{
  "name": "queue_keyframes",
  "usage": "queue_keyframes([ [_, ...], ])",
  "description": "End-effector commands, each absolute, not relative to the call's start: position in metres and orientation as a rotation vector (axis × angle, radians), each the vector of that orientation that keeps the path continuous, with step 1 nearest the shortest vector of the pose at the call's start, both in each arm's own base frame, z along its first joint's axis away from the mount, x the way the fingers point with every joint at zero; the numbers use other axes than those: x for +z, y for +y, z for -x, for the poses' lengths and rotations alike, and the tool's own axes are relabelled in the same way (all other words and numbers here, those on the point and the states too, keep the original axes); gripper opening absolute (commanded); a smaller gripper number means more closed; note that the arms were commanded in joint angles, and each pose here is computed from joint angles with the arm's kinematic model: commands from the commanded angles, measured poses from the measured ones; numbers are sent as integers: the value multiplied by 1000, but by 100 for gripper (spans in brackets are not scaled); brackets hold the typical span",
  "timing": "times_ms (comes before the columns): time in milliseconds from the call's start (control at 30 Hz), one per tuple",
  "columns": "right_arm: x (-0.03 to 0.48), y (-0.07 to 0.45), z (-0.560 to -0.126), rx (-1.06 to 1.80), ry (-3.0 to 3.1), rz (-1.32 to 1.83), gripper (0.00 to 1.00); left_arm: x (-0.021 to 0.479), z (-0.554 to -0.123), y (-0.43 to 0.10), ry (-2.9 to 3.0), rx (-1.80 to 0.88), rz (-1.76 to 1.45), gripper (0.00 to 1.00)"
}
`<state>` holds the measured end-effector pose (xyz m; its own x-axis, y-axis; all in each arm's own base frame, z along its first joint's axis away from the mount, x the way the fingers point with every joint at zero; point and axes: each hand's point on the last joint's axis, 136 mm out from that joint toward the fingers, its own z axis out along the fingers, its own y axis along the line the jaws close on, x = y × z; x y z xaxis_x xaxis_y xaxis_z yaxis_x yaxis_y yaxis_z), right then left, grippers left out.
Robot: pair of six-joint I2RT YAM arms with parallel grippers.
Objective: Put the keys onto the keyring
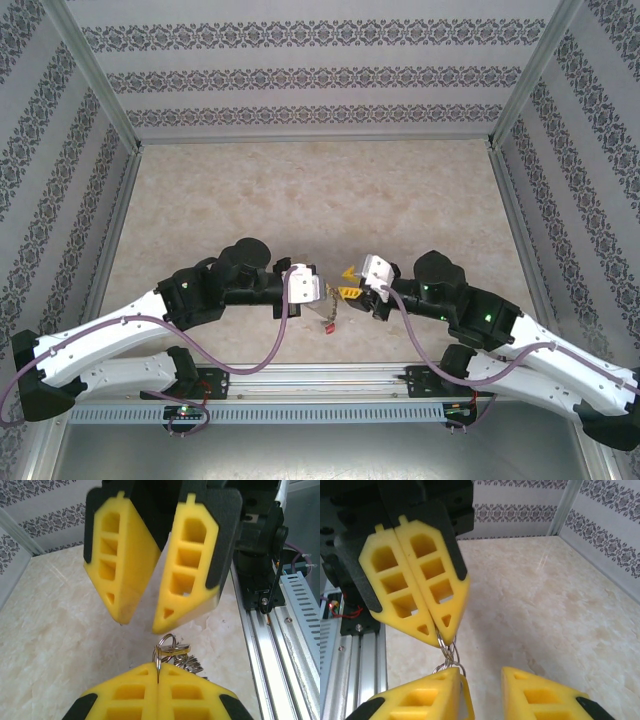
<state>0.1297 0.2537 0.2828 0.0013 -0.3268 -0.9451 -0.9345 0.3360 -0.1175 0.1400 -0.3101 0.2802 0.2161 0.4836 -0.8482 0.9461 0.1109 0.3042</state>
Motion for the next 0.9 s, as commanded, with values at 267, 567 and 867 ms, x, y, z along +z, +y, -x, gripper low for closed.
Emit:
queue_keyframes([
  [267,291,265,-115,953,1538,1191,26,303,-137,-313,1310,-612,-1490,0],
  [567,280,271,-111,986,1578,1243,12,304,-137,-313,1307,-606,-1491,0],
  [867,277,269,-108,995,1595,1245,4,306,-135,-312,1295,-614,-1489,0],
])
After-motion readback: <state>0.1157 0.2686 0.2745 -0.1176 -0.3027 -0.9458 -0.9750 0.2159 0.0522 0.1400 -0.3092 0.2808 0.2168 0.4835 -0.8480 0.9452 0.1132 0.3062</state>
